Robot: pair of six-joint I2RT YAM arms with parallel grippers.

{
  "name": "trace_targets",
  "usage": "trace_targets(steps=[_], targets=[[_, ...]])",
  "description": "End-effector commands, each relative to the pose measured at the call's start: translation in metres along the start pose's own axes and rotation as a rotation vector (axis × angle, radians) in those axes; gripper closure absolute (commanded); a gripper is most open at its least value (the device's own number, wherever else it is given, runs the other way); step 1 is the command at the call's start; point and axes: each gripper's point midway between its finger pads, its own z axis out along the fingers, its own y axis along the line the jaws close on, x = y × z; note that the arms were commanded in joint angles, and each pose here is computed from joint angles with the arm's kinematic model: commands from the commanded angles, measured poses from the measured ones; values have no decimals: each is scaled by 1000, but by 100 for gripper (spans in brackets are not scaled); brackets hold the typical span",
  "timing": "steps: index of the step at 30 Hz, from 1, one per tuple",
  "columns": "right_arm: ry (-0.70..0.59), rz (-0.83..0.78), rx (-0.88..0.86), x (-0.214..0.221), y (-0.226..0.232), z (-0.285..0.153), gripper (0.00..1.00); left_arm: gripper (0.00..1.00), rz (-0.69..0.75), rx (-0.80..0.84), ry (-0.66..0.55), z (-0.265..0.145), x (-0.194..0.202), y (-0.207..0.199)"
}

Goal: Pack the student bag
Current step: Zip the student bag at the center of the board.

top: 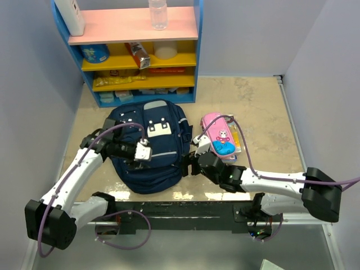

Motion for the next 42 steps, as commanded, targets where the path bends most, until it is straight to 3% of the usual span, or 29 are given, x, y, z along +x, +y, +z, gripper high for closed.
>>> trace_targets(steps=[1,5,11,16,19,20,22,28,32,33,34,35,36,37,39,42], targets=[[-70,-18,-66,-13,16,-2,20,36,-160,-109,-44,19,-3,34],[-58,-43,-30,-8,12,0,27,36,-150,-136,25,31,15,27],[-70,-28,0,-8,6,-1,29,34,-137,-111,70,43,25,8],[-65,-7,18,-8,3,-3,29,33,-143,-146,112,54,31,16],[-68,4,27,-9,1,-5,31,41,-131,-112,167,67,34,7],[-68,1,25,-9,2,-5,32,45,-121,-140,234,66,42,9],[-74,-10,12,-14,5,-7,33,46,-93,-129,277,72,46,4],[-52,-58,-39,-19,15,-13,37,55,-114,-148,244,73,41,3],[-63,-30,-64,-23,16,-21,51,67,-113,-217,270,69,50,9],[-62,-23,-70,-23,15,-22,47,69,-113,-234,269,67,49,12],[-60,-20,-81,-23,17,-23,24,72,-119,-239,270,67,49,13],[-57,-20,-93,-23,18,-23,2,83,-128,-260,280,66,52,16],[-46,-24,-95,-22,19,-23,1,95,-145,-287,293,65,53,20],[-48,-45,-108,-25,22,-23,1,100,-155,-306,306,64,53,24],[-28,-78,-125,-23,26,-22,1,100,-177,-300,319,59,43,28],[-23,-181,-128,-31,30,-17,1,100,-140,-261,247,52,20,22]])
